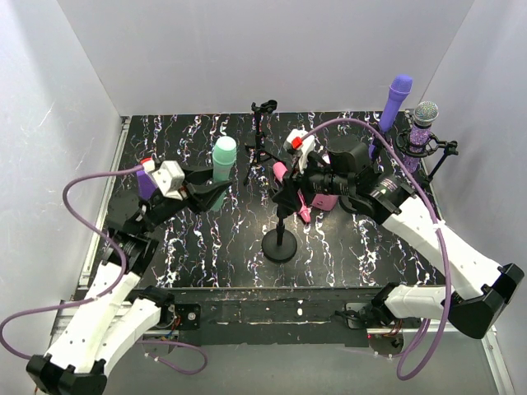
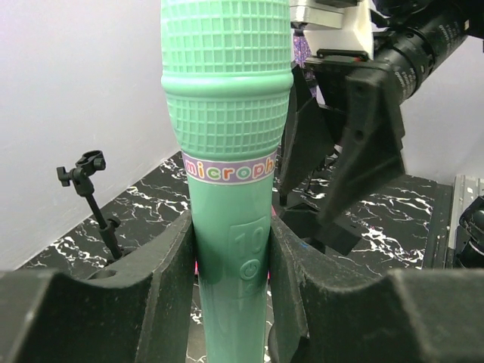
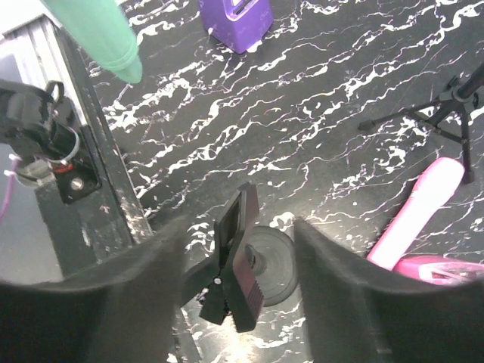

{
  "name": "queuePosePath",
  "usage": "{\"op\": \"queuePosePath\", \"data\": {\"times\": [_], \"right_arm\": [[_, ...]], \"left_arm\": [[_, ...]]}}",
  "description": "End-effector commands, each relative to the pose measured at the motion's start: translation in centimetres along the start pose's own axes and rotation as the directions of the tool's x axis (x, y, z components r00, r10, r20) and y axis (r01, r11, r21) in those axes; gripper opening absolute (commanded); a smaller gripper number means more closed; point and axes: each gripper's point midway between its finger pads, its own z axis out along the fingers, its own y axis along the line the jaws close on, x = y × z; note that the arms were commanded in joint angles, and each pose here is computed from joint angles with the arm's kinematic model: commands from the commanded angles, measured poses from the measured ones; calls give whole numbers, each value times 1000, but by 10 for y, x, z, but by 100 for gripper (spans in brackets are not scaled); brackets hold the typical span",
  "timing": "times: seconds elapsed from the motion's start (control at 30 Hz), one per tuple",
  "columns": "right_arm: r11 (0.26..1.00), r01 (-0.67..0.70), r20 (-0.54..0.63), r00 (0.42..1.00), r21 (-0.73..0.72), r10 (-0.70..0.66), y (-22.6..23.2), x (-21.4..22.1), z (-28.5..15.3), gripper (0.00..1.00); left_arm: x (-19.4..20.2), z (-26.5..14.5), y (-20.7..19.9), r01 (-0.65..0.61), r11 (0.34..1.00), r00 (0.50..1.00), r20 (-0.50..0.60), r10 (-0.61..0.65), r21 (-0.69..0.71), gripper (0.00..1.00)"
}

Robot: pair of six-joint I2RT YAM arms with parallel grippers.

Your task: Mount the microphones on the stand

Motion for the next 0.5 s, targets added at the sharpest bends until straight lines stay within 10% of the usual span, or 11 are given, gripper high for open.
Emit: {"op": "queuePosePath", "data": {"times": [0.0, 0.13, 0.47], "right_arm": [[997, 73, 88, 993, 34, -76, 2, -40, -19, 46], [994, 101, 97, 990, 46, -105, 2, -51, -26, 17], [998, 51, 34, 998, -48, -50, 11, -24, -7, 7]], "left_arm": [[-2, -18, -6, -19, 999, 1000, -20, 19, -39, 0], [-4, -29, -10, -15, 998, 1000, -12, 14, -60, 0], [-8, -40, -13, -10, 996, 1000, -1, 10, -87, 0]]}}
